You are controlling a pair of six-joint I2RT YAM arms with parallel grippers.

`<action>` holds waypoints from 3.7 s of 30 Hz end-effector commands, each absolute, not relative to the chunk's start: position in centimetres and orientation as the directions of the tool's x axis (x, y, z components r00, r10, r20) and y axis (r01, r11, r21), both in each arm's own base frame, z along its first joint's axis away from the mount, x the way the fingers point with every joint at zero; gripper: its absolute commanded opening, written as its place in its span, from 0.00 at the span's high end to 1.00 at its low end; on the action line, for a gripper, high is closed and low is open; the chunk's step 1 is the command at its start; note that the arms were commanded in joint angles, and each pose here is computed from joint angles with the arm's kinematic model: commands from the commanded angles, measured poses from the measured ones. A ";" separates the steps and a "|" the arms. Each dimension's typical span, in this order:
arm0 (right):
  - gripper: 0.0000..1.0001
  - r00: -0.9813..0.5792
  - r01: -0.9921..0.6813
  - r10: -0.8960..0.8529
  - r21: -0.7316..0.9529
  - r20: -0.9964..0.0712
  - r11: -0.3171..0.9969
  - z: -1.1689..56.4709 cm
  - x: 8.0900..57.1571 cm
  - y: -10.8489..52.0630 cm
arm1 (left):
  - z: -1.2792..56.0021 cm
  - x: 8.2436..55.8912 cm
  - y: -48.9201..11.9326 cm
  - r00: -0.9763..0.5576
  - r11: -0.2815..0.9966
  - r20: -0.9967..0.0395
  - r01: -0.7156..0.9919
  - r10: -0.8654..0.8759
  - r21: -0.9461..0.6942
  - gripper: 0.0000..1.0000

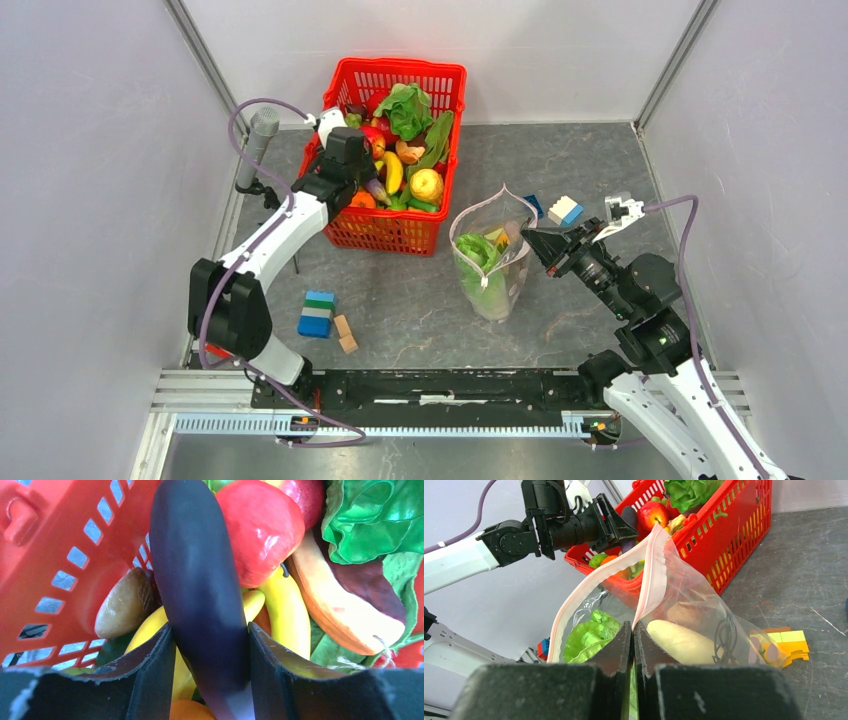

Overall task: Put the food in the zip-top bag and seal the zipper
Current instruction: Pick up the fake vegetable from the bin, then place the fake vegetable in the zipper food storage bag, then pick up the fake fruit from the bin.

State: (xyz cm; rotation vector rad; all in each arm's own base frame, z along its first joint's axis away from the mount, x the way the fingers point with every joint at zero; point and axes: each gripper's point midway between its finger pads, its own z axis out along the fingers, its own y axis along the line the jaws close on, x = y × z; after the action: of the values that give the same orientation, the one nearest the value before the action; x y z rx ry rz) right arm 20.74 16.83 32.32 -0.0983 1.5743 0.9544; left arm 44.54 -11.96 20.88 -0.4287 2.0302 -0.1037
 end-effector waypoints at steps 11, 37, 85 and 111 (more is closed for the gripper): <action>0.93 -0.243 -0.561 0.481 0.526 -0.843 0.639 32.7 21.1 16.9 | 33.5 39.4 -12.6 -0.202 0.904 -0.887 0.018 -0.416 -0.428 0.67; 0.93 -0.262 -0.606 0.515 0.554 -0.816 0.570 33.4 20.5 17.8 | 47.8 24.3 -29.6 0.233 0.586 -0.764 0.779 -0.601 -0.223 0.78; 0.92 -0.229 -0.606 0.560 0.567 -0.796 0.559 34.9 19.9 17.0 | 37.9 20.0 -37.2 0.326 0.773 -0.891 0.633 -0.315 -0.042 0.09; 0.92 -0.204 -0.607 0.550 0.546 -0.810 0.578 35.3 19.5 16.5 | 37.0 30.1 -24.9 -0.096 0.851 -0.995 0.524 0.034 -0.022 0.00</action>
State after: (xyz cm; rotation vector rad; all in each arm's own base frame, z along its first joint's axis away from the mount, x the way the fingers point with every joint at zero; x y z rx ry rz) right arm 19.55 16.93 33.38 -0.0518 1.4958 1.0625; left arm 28.89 -25.30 41.61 0.4167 1.3909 -0.4065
